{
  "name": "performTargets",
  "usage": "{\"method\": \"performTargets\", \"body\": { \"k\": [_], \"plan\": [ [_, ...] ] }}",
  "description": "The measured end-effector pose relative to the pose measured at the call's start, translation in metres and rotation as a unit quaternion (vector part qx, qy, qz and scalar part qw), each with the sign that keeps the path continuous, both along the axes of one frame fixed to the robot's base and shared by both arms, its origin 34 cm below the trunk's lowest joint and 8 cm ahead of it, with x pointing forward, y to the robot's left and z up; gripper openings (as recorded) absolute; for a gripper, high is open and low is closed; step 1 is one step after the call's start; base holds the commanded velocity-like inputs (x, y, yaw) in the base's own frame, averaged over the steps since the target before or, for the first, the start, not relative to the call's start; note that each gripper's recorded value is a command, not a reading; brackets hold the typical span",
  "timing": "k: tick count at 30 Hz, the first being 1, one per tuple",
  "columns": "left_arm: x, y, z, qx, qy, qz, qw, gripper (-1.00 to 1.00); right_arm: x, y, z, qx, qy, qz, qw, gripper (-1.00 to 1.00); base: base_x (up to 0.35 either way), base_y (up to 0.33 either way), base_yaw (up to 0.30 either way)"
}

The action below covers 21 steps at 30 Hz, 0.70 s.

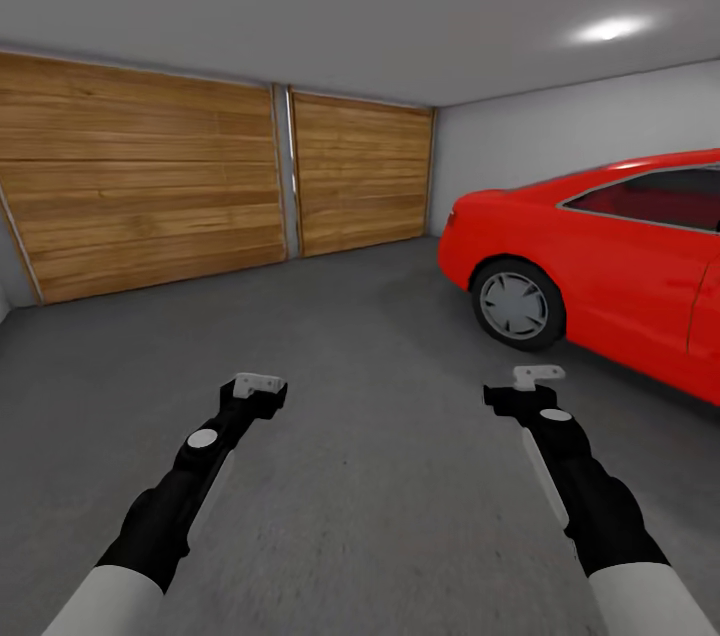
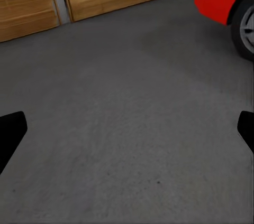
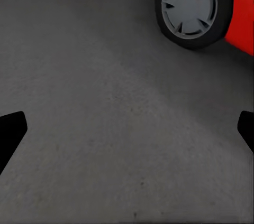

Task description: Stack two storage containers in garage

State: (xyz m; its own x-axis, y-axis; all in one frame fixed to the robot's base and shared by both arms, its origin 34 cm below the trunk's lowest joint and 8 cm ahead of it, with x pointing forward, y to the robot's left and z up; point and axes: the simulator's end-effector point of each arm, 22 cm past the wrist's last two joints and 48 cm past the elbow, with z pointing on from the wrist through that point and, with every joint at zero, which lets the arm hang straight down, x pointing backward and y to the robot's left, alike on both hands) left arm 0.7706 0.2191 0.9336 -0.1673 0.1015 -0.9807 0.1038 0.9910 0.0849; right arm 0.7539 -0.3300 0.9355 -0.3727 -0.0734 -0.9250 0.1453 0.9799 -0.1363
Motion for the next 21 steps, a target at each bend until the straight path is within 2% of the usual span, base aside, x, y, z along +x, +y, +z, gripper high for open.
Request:
{"method": "performTargets", "body": {
  "k": [11,21],
  "plan": [
    [-0.001,-0.001,0.005,0.001,-0.004,-0.001,1.0000,1.00,-0.001,0.000,0.005,-0.001,-0.004,0.000,1.0000,1.00,0.000,0.000,-0.259],
    [-0.001,-0.001,0.026,0.003,-0.007,-0.001,1.0000,1.00,-0.001,0.000,0.026,-0.001,-0.008,0.000,1.0000,1.00,0.000,0.000,-0.257]
  ]
}}
